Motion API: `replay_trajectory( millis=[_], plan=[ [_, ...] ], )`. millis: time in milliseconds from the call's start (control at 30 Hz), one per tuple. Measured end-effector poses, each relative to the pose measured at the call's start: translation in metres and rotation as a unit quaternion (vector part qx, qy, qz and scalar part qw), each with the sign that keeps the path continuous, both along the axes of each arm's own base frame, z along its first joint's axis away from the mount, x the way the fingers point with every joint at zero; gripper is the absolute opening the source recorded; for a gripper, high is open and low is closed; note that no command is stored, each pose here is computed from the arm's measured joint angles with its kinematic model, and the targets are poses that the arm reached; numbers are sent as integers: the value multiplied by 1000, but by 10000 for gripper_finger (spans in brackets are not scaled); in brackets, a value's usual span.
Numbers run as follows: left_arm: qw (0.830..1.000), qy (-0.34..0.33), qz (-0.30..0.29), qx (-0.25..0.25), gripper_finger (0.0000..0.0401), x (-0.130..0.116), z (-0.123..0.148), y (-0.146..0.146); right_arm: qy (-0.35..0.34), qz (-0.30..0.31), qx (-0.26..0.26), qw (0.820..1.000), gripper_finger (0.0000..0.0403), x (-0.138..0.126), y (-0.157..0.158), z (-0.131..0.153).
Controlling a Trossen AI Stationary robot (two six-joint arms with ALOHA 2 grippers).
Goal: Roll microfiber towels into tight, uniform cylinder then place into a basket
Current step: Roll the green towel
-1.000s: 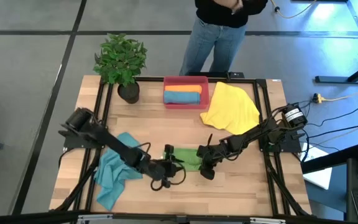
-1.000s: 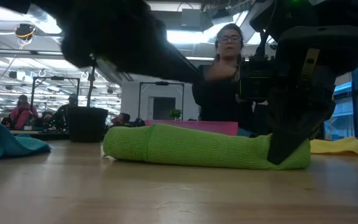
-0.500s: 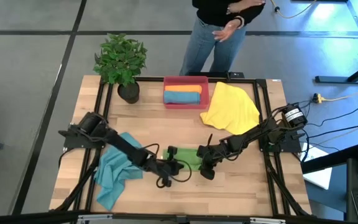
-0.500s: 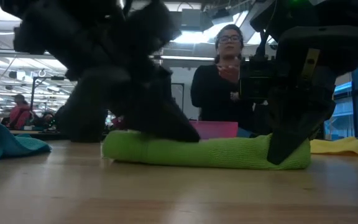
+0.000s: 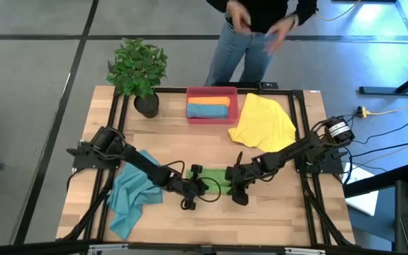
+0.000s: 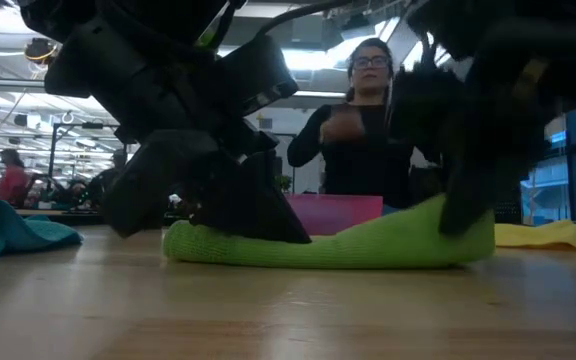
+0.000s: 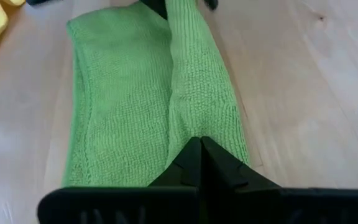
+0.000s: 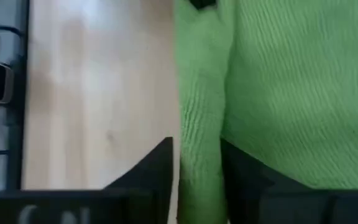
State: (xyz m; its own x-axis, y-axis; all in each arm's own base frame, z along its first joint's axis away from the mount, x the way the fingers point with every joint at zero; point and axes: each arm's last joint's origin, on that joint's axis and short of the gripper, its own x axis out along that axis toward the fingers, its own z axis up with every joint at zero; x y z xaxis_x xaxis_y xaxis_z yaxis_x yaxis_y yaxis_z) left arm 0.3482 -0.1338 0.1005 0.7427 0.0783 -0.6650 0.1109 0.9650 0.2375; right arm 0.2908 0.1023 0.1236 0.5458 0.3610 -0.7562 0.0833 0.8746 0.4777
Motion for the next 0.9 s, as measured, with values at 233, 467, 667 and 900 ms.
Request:
replay_trajectory(
  millis=[233,467,667,900],
  plan=[
    [1000,5,-3,-1,1,-1,-1,0,16,5,-49,999,179,-11,-5,29],
    [1000,7,2,-9,1,1,-1,4,-95,48,-95,990,192,-10,10,53],
    [1000,9,1,-22,1,2,-1,7,-172,68,-165,969,182,-5,36,46],
    [1000,7,1,-22,2,2,-1,7,-117,35,-182,976,103,1,35,12]
  ],
)
